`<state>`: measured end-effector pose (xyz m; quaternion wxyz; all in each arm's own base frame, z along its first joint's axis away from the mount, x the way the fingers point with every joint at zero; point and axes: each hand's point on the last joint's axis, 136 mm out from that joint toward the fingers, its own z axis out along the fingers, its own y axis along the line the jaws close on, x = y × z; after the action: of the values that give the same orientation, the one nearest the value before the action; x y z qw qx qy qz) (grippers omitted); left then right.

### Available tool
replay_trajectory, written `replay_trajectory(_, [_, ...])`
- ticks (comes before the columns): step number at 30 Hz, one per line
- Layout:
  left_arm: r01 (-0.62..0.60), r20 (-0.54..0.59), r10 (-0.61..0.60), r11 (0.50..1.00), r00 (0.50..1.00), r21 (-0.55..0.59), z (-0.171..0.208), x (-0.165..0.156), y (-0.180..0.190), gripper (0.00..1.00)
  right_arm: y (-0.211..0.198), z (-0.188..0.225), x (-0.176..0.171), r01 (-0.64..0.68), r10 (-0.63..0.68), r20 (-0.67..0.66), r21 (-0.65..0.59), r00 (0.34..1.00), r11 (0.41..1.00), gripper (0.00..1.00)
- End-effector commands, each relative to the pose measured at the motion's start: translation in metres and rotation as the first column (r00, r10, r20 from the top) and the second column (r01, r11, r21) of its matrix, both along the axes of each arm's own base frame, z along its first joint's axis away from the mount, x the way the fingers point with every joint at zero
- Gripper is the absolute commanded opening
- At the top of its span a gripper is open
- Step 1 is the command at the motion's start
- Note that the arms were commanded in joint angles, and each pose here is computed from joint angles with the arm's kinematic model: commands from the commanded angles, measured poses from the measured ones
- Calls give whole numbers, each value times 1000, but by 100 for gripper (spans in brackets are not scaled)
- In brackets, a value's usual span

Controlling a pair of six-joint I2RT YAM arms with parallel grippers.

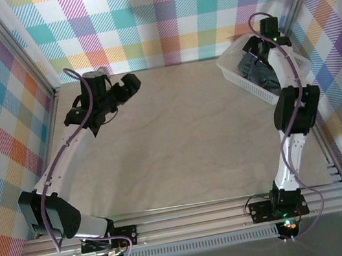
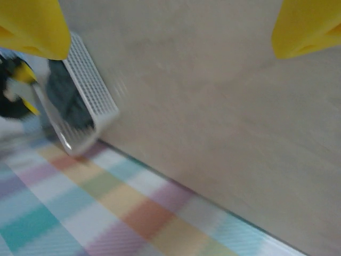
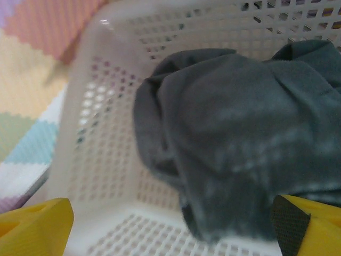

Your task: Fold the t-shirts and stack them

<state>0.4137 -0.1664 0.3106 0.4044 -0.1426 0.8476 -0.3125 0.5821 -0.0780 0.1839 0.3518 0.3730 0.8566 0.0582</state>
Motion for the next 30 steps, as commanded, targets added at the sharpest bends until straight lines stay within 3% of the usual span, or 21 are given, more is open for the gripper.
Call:
replay_trajectory(1, [119, 42, -116, 988, 992, -96, 35, -25, -26, 95, -16, -31, -12, 78, -76, -156, 4, 985, 997, 96])
replay_trajectory(5, [128, 33, -125, 988, 992, -87, 35, -41, -27, 93, -23, -80, -4, 101, -85, -232, 58, 969, 993, 93])
replay_trajectory(7, [116, 36, -114, 990, 993, -82, 38, -47, -23, 92, -19, -98, 0, 91, -66, -245, 90, 967, 992, 84])
replay_trajectory(10, [99, 43, -96, 993, 994, -66, 41, -54, -16, 91, -11, -103, 10, 58, -29, -216, 130, 976, 990, 58])
replay_trajectory(13, [91, 39, -89, 995, 995, -51, 41, -59, -11, 91, -6, -82, 23, 13, 3, -111, 141, 994, 990, 20])
replay_trajectory(16, [96, 34, -94, 994, 995, -49, 39, -59, -12, 90, -2, -35, 34, -28, 24, 49, 74, 998, 997, 0])
replay_trajectory(24, [117, 22, -116, 991, 993, -67, 32, -51, -21, 89, 23, 115, 11, -22, 51, 345, -88, 937, 996, 0])
replay_trajectory(30, [112, 17, -111, 992, 994, -56, 31, -46, -21, 88, 71, 249, -34, -66, 167, 562, -196, 810, 978, 0])
